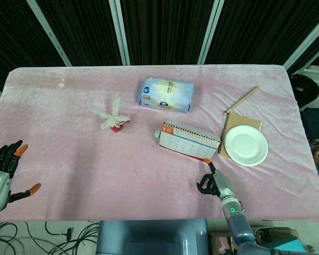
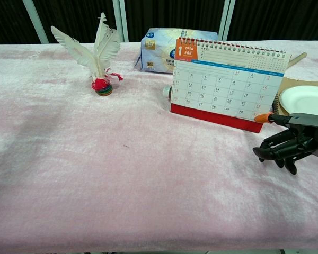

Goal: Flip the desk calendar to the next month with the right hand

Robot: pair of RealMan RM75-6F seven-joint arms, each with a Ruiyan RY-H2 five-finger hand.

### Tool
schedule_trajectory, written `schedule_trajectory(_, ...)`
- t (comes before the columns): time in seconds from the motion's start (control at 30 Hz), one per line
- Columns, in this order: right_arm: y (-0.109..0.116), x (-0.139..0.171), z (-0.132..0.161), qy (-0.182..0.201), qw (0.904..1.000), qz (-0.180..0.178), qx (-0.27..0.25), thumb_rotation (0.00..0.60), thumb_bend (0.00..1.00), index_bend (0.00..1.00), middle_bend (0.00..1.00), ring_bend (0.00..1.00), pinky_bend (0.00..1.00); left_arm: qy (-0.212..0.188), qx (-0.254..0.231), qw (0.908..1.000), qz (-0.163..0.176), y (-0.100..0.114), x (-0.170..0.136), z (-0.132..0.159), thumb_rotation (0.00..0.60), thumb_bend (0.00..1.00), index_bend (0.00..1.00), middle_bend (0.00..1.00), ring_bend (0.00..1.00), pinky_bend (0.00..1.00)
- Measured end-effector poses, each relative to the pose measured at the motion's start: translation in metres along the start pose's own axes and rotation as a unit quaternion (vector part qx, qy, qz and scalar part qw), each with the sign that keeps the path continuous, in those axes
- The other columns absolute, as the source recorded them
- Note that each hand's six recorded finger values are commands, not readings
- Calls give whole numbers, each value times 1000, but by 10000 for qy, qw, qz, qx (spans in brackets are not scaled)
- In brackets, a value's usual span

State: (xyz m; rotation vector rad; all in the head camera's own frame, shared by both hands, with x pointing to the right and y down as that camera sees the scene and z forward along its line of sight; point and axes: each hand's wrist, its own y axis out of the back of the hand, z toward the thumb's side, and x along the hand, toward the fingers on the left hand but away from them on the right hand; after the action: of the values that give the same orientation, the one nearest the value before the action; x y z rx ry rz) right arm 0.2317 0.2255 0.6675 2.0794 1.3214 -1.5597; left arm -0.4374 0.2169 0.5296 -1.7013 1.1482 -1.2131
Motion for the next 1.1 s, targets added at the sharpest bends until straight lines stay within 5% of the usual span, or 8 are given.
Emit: schedule_trajectory(1.1,-3,0,1,9,10000,43,-19,600,347,0,577,673,711,17,7,10000,22,1,-1,0,600,0,0,0,0,0)
